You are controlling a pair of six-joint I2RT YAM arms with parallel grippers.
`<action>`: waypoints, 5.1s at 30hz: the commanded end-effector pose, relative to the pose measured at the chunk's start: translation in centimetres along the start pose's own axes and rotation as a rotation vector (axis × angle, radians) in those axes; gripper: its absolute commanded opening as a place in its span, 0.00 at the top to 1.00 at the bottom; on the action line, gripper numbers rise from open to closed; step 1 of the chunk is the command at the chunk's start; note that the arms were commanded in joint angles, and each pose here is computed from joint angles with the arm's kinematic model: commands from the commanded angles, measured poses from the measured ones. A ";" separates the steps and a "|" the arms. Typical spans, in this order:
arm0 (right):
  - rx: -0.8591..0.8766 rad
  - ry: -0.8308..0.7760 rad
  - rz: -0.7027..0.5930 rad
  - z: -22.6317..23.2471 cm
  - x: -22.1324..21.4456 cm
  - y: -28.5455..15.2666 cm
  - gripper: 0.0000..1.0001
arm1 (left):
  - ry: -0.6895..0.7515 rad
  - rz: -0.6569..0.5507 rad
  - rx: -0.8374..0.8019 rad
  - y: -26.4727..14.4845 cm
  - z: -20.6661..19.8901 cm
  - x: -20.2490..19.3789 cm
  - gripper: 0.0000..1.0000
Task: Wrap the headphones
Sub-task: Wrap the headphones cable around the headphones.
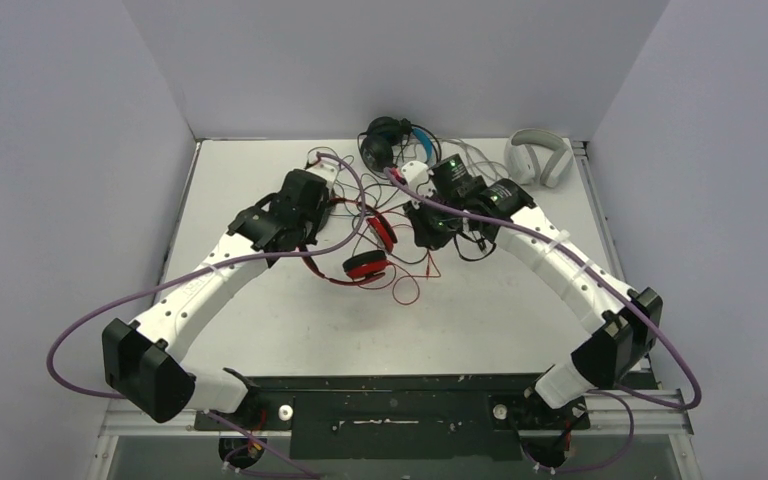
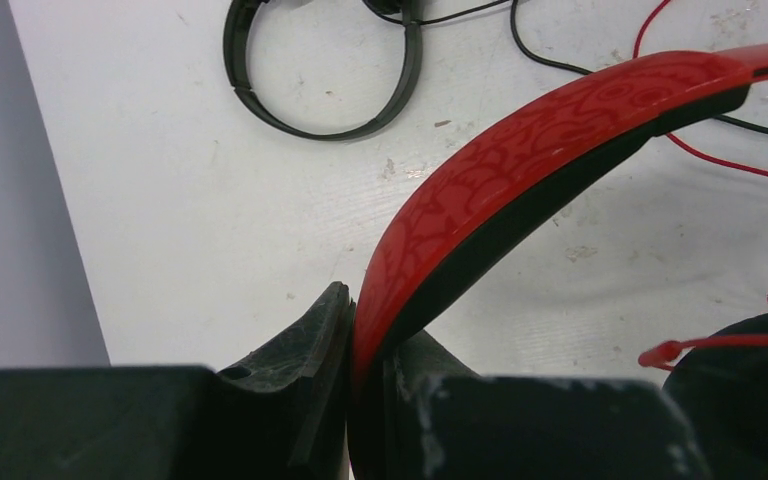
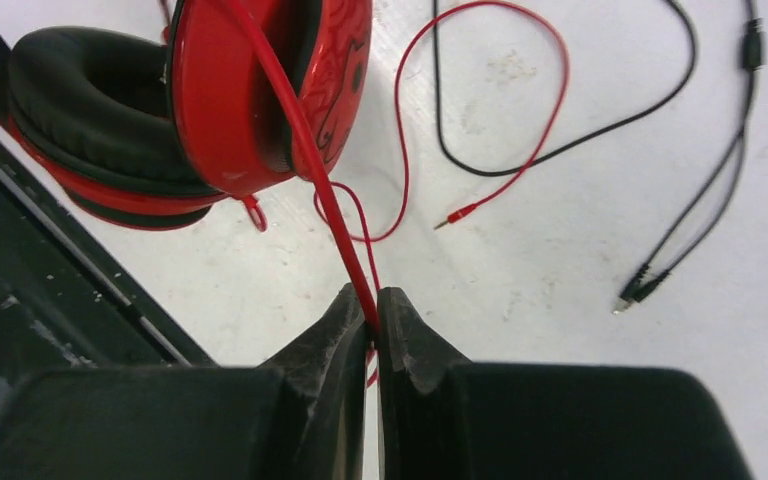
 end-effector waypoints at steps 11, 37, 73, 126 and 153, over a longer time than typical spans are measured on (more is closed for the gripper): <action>-0.436 -0.110 -0.462 -7.4 8.2 -5.7 0.99 | -0.023 0.045 -0.375 -3.4 -5.4 0.6 1.00; 0.044 0.189 -0.662 -6.1 3.2 5.5 0.97 | -0.327 -0.113 -0.976 -16.0 -12.0 9.0 1.00; 0.899 -0.110 -1.167 19.0 5.0 -4.8 0.82 | -0.677 -0.474 -0.275 -10.5 0.1 16.9 1.00; 0.126 -0.034 -0.794 -3.8 6.5 -0.8 0.87 | 0.019 0.157 -0.633 -9.8 -8.7 0.7 1.00; 0.263 -0.112 -1.154 -0.7 5.7 0.6 0.66 | -0.341 0.197 -0.833 -14.3 -12.3 7.7 1.00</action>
Point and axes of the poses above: each gripper's point midway between its finger pads, its own y axis out along the fingers, its own z axis along the line the jaws close on, x = y × z, the point moved 1 cm from there along -y, back along the fingers, and after that the axes turned 13 degrees about -y, right-handed, at the moved point
